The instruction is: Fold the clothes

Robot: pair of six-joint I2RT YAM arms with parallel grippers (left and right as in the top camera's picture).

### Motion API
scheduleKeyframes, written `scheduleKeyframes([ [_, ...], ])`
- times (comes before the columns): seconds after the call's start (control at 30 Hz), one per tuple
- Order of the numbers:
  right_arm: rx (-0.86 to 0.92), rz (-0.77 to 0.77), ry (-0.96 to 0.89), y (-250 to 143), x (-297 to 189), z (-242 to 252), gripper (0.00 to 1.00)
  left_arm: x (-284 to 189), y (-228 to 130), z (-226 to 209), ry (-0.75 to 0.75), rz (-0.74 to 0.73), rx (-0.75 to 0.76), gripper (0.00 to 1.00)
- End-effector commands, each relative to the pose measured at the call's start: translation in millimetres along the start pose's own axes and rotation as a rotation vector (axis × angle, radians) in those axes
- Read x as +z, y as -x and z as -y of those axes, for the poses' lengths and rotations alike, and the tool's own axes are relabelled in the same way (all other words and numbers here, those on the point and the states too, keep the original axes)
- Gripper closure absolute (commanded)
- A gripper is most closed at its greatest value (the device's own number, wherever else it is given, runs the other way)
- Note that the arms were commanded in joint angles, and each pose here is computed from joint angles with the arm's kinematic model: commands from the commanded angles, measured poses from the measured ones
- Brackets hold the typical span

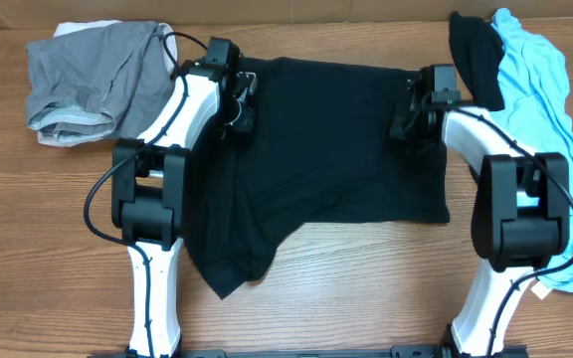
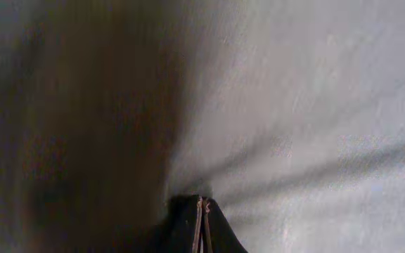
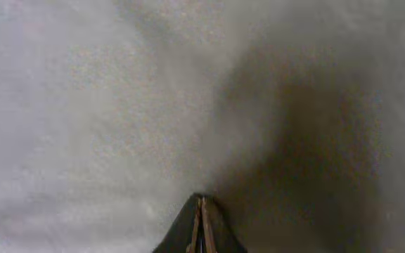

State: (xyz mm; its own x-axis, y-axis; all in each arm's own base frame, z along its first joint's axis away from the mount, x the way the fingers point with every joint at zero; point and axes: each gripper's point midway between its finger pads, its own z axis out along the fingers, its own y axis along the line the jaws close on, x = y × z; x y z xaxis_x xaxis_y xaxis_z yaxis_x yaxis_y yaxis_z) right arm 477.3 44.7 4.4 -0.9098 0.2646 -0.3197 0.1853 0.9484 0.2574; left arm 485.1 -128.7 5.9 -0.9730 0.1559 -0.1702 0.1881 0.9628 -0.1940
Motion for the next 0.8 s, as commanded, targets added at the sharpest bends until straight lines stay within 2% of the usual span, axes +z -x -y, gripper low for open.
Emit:
scheduleKeyframes([
  [0.0,0.004,0.015,-0.051,30.4,-29.6,-3.9,0.93,-14.2,4.0,-8.7,0.038,-0.029,-0.029,0.96],
  [0.03,0.005,0.016,-0.050,36.8,-42.9,-8.3,0.85,-25.3,6.4,-7.2,0.039,-0.032,-0.030,0.95],
  [0.07,0.008,0.014,-0.043,43.4,-59.3,-14.4,0.74,-34.8,8.2,-5.9,0.042,-0.034,-0.031,0.83],
  [0.1,0.021,-0.007,-0.026,47.2,-83.9,-24.0,0.27,-55.3,13.0,-1.8,0.042,-0.028,-0.030,0.44],
  [0.13,0.051,-0.030,-0.022,46.2,-97.8,-27.1,0.16,-67.3,16.0,0.6,0.042,-0.021,-0.029,0.29],
  [0.17,0.075,-0.054,-0.022,44.0,-109.7,-29.1,0.11,-77.3,18.3,2.6,0.042,-0.013,-0.028,0.16],
  [0.23,0.113,-0.109,-0.033,35.4,-130.0,-30.2,0.00,-99.7,22.6,6.5,0.045,0.005,-0.024,0.01],
  [0.3,0.142,-0.161,-0.038,24.2,-139.2,-30.6,0.00,-120.7,23.7,10.0,0.048,0.018,-0.018,0.00],
  [0.4,0.167,-0.252,0.074,6.7,-144.0,-50.5,0.00,-150.4,22.5,16.1,0.047,0.039,-0.015,0.00],
  [0.5,0.160,-0.312,0.108,-6.3,-148.8,-56.0,0.00,-178.6,20.8,22.2,0.046,0.071,-0.008,0.00],
  [0.57,0.164,-0.317,0.097,-8.7,-153.1,-53.6,0.01,-198.0,20.4,26.2,0.044,0.104,-0.002,0.00],
  [0.67,0.182,-0.307,0.080,-10.3,-165.2,-51.7,0.07,-222.6,22.2,34.1,0.026,0.167,0.006,0.00],
  [0.77,0.210,-0.252,-0.013,-11.3,-189.9,-39.4,0.08,-247.4,19.2,40.0,0.021,0.218,-0.002,0.00],
])
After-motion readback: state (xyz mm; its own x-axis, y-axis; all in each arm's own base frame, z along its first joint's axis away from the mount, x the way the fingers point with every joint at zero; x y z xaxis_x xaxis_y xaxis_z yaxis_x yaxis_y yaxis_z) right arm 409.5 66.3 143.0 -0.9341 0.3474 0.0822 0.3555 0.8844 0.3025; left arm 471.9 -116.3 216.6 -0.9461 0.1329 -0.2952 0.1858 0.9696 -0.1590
